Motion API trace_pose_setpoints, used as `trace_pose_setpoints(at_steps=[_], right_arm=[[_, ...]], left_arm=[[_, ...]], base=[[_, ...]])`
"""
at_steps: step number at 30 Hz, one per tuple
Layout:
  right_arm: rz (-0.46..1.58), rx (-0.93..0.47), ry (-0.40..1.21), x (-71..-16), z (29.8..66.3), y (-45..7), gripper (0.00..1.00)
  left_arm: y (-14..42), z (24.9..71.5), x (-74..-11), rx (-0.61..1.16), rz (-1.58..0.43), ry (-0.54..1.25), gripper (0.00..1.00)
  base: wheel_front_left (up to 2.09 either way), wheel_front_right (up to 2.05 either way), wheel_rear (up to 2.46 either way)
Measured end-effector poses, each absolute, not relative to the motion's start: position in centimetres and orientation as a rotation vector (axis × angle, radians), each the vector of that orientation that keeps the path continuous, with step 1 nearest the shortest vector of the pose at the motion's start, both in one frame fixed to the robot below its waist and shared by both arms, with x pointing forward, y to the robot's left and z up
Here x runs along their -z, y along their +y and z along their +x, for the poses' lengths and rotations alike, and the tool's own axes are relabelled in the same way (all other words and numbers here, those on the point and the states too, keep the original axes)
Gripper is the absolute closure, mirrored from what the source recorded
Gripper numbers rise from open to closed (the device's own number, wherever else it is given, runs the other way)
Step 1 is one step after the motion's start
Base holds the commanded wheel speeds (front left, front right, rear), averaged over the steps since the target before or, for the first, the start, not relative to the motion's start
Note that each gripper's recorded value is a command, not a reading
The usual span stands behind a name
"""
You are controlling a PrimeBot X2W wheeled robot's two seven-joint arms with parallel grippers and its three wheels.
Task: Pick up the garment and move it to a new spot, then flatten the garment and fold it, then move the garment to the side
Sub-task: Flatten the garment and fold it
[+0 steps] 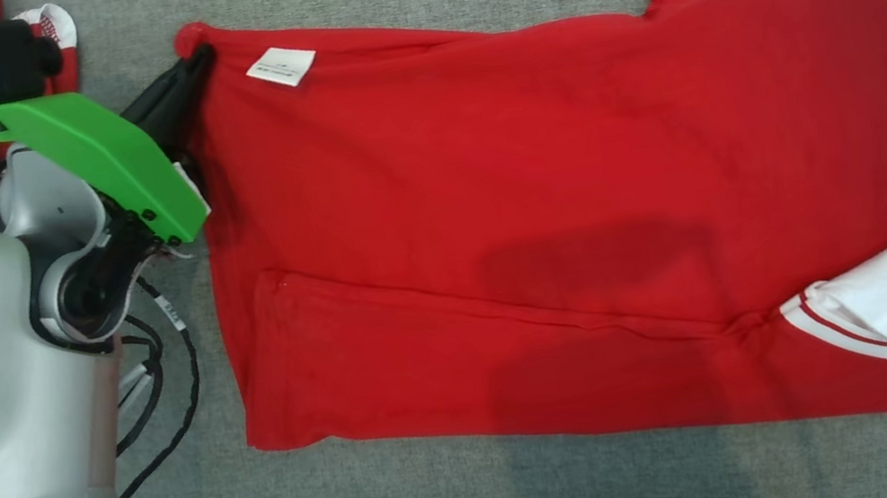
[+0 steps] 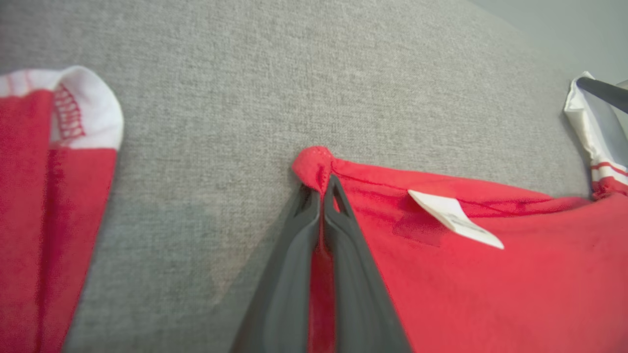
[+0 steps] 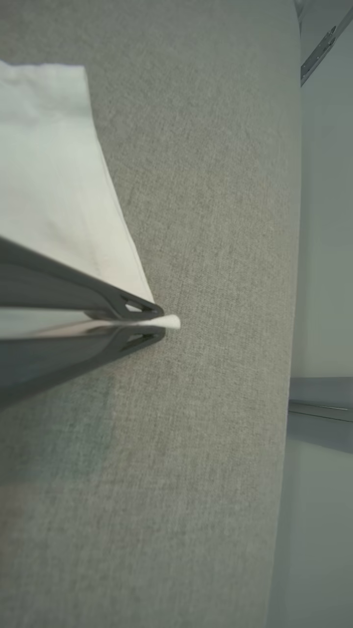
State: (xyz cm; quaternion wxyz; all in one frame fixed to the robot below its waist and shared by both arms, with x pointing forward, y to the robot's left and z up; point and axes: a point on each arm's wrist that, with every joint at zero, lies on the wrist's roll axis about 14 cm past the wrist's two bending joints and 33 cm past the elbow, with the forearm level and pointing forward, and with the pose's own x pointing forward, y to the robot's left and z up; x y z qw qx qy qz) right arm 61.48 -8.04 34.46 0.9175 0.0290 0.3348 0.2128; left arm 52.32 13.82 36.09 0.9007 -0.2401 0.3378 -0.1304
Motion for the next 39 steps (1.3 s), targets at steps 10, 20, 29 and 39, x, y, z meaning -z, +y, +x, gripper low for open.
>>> trace_pose_setpoints(at_steps=[10,20,29,39], right_arm=[[0.201,-0.437,0.509,-39.1,62.4,-9.3,1.0],[0.288,-0.42,0.411,-41.6,59.7,-10.7,1.0],[0.34,-0.435,0.286,-45.7,58.0,-11.2,1.0],[0.414,-0.412,0.272,-45.1,54.3,-12.1,1.0]], left_arm=[[14.7,52.9,-36.4,0.231,-0.515,0.644,1.0],[15.3,51.8,-36.8,0.191,-0.544,0.604,1.0],[14.3,51.1,-37.8,0.212,-0.548,0.577,1.0],[13.8,51.3,-39.1,0.242,-0.528,0.5,1.0]], base=[[0.0,0.0,0.0],[0.0,0.0,0.0],[0.0,0.0,0.0],[0.0,0.0,0.0]])
